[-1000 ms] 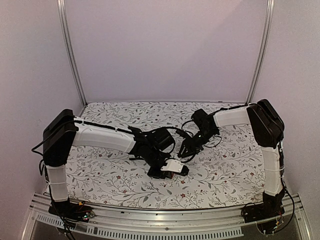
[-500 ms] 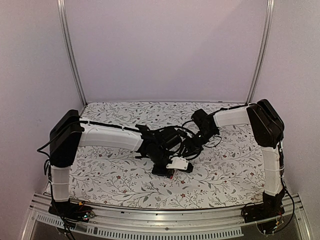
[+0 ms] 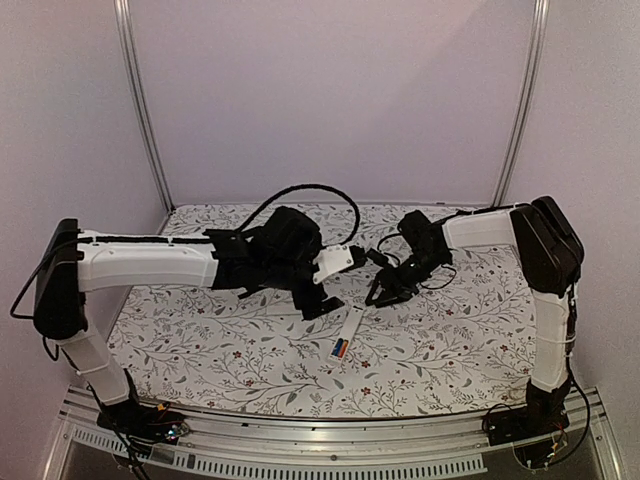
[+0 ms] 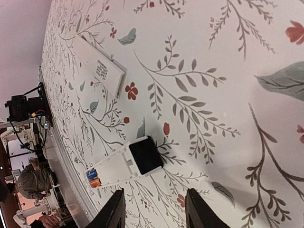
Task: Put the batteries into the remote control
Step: Adjust the remote control without the battery cover at the center of the board.
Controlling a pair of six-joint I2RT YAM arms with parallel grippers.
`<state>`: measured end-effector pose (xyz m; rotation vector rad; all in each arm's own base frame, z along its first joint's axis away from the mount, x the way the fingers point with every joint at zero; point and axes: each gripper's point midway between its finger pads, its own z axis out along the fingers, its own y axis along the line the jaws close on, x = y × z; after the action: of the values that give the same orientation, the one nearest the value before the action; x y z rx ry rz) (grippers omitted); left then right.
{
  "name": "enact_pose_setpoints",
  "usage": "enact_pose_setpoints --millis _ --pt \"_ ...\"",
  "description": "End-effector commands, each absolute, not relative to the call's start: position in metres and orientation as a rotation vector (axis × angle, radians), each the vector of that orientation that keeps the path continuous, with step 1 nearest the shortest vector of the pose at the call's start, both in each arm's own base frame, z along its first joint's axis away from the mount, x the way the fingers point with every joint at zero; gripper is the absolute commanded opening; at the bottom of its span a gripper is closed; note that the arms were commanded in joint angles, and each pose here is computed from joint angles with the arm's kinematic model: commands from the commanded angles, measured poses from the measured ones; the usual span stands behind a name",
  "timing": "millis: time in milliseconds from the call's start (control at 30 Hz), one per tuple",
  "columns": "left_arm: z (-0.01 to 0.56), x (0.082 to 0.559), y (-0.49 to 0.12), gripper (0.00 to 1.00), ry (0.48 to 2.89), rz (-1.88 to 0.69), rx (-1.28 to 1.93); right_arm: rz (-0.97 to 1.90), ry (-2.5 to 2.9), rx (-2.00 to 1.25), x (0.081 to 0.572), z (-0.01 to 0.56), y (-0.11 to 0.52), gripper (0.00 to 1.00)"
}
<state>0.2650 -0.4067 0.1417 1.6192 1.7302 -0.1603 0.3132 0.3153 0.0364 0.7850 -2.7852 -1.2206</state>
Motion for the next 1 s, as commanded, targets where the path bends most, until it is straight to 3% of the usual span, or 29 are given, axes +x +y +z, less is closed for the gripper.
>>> enact_pose_setpoints --millis 0,167,433,700,967 --pt "0.172 0.311 -0.375 1.00 1.924 -0.272 1.046 -1.282 -2.875 0.800 0.330 0.067 0.311 0.45" --pt "0.113 0.300 -0.362 1.00 2.240 -0.314 1.031 -1.313 -2.941 0.769 0.349 0.077 0.310 0.49" --pt "0.096 0.260 -0.376 0.99 2.291 -0.562 1.119 -1.298 -3.021 0.797 0.359 0.093 0.304 0.53" --pt "0.056 0.225 -0.398 1.00 2.387 -0.434 1.219 -1.391 -2.986 0.767 0.372 0.092 0.318 0.52" --pt "0.035 0.229 -0.415 1.00 2.413 -0.267 1.223 -1.366 -3.017 0.757 0.370 0.097 0.312 0.52"
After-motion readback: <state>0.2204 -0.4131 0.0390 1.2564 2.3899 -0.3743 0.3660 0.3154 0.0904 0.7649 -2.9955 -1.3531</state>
